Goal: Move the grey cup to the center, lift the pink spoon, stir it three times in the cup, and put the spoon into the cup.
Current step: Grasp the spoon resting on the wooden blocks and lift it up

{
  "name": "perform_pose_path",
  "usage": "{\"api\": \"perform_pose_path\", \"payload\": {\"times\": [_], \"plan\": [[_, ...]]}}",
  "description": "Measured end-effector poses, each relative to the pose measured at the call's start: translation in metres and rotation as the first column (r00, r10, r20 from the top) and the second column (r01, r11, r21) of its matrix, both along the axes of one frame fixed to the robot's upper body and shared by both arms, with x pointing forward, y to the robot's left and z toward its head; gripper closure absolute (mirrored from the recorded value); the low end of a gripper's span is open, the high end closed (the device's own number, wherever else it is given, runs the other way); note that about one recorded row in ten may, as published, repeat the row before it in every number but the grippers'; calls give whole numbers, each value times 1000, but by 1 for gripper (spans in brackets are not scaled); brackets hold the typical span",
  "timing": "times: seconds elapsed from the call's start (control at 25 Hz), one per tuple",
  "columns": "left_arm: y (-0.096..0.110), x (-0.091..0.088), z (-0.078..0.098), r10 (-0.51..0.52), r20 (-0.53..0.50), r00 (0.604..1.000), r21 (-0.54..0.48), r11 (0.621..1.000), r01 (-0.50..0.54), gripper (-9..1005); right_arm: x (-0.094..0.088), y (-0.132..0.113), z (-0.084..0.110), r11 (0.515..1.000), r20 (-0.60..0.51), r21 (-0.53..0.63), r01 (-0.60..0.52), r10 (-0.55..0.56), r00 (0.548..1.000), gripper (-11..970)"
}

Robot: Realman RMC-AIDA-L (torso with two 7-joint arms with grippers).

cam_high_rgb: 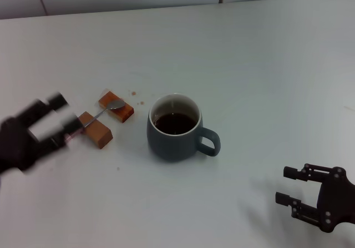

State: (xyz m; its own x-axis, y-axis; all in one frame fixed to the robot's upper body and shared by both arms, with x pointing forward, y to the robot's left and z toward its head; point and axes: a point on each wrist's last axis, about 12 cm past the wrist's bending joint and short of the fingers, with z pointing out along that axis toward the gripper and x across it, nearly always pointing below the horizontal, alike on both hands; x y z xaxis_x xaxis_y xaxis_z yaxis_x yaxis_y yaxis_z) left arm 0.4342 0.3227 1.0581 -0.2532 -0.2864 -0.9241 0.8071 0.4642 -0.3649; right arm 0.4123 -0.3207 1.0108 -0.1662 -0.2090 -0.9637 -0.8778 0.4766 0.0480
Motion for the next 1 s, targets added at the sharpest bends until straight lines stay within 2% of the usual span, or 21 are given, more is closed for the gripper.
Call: {"api": "perform_pose_path", "payload": {"times": [0.08, 0.16, 0.2, 0.24, 0.28, 0.36, 0.4, 0.44, 0.56, 0.6, 0.64, 0.76, 0.8, 0.84, 0.96, 1.0], "plan": [[11, 6, 8, 40, -137, 990, -142, 988, -60, 155, 0, 0, 0, 1000, 1, 0, -1, 1, 1000, 423], [11, 6, 8, 40, -137, 990, -142, 988, -60, 155, 1, 0, 1, 1000, 5, 1, -1, 1, 1000, 423], [18, 8, 11, 50, -226, 973, -220, 970, -101, 156, 2, 0, 1, 1000, 8, 0, 1, -1, 1000, 424], [18, 8, 11, 50, -226, 973, -220, 970, -101, 156, 2, 0, 1, 1000, 8, 0, 1, -1, 1000, 424], [37, 11, 17, 52, -377, 925, -334, 923, -188, 156, 3, -1, 2, 1000, 11, 0, 1, -1, 1000, 424], [55, 8, 19, 39, -495, 868, -387, 884, -261, 156, 4, -1, 3, 1000, 14, 0, 0, 0, 1000, 424], [66, 5, 19, 31, -574, 818, -397, 863, -312, 156, 4, -1, 3, 1000, 15, 0, -2, 2, 1000, 424], [66, 5, 19, 31, -574, 818, -397, 863, -312, 156, 5, -1, 3, 1000, 17, -1, -2, 2, 1000, 424], [75, -2, 16, -7, -677, 736, -404, 839, -364, 155, 7, -2, 5, 1000, 23, -5, -4, 4, 1000, 424], [77, -6, 11, -33, -738, 674, -401, 825, -398, 155, 9, -2, 6, 1000, 26, -5, -6, 6, 1000, 424], [77, -6, 11, -33, -738, 674, -401, 825, -398, 155, 9, -2, 6, 1000, 26, -5, -6, 6, 1000, 424], [76, -11, 1, -51, -814, 578, -360, 826, -435, 155, 10, -1, 7, 1000, 29, -5, -9, 9, 1000, 424], [75, -13, -5, -52, -848, 528, -329, 832, -447, 156, 11, -1, 7, 1000, 30, -4, -9, 9, 999, 424], [75, -13, -5, -52, -848, 528, -329, 832, -447, 156, 11, -1, 7, 1000, 32, -4, -9, 9, 999, 424], [71, -16, -14, -48, -875, 482, -300, 834, -463, 156, 13, -1, 8, 1000, 37, -2, -7, 7, 999, 423], [71, -16, -14, -48, -875, 482, -300, 834, -463, 156, 13, -1, 8, 1000, 39, -2, -6, 7, 999, 423]]}}
